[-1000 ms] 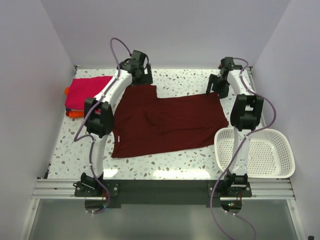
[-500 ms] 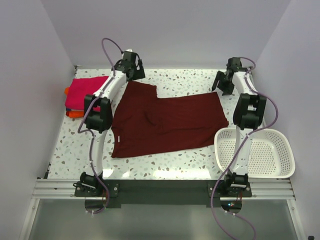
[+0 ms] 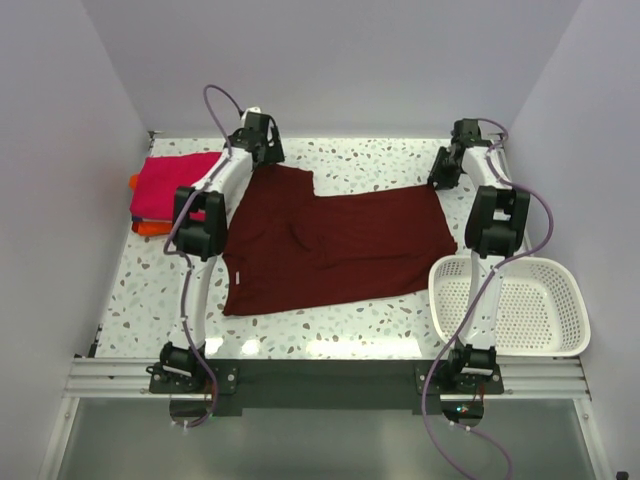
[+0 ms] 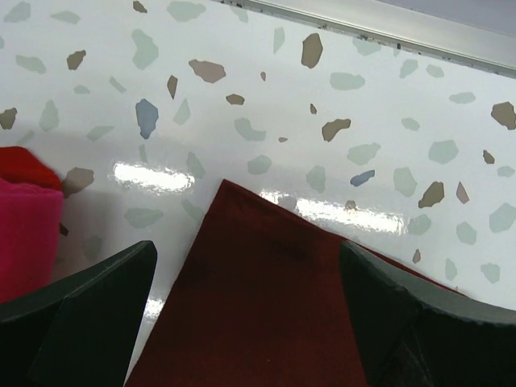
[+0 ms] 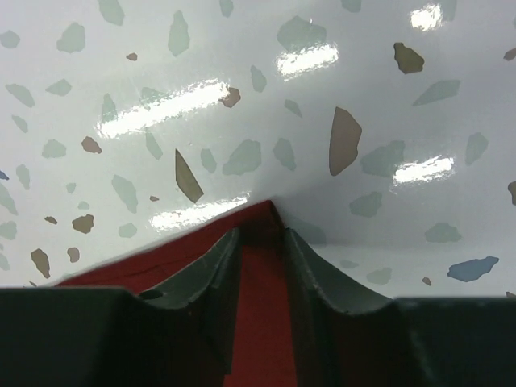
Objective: Fold and stack the t-shirts
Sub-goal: Fold the tshirt
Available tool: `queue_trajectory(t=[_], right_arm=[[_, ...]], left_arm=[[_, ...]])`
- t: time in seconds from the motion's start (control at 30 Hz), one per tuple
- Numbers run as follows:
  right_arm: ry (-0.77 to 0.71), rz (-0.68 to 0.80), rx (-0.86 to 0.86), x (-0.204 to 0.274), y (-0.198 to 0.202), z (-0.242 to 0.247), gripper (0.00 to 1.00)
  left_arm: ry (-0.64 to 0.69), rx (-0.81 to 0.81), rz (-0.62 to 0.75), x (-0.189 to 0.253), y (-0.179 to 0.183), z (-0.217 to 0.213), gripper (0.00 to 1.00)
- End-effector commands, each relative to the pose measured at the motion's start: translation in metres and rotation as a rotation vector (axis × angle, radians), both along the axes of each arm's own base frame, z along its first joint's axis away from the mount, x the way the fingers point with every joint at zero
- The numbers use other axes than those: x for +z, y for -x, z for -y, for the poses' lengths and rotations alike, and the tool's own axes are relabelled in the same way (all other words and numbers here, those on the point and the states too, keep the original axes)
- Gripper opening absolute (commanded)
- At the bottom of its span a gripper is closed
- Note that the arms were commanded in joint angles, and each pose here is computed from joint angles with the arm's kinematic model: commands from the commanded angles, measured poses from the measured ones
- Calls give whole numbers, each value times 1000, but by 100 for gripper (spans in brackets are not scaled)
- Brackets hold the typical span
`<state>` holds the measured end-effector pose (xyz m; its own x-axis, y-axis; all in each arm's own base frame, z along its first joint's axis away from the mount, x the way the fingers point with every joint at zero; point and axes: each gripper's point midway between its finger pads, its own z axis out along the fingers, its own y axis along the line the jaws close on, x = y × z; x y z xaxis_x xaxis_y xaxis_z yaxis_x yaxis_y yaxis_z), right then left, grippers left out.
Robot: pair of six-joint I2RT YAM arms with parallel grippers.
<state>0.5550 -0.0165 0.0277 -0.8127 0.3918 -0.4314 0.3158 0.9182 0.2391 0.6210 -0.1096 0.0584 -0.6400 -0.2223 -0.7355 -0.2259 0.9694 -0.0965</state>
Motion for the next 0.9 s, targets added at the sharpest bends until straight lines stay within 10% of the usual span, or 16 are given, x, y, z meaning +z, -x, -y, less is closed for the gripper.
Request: queue_trajectory(t=[0.0, 0.6, 0.87], right_arm=[[-28, -45, 11, -16, 8, -6, 30], [-75, -61, 74, -4, 32, -29, 22], [-77, -70, 81, -6, 33, -31, 22]], left_arm=[[-35, 12, 70, 7, -18, -11, 100], [-85, 85, 131, -12, -35, -26, 99], [-64, 56, 118, -21, -33, -20, 79]])
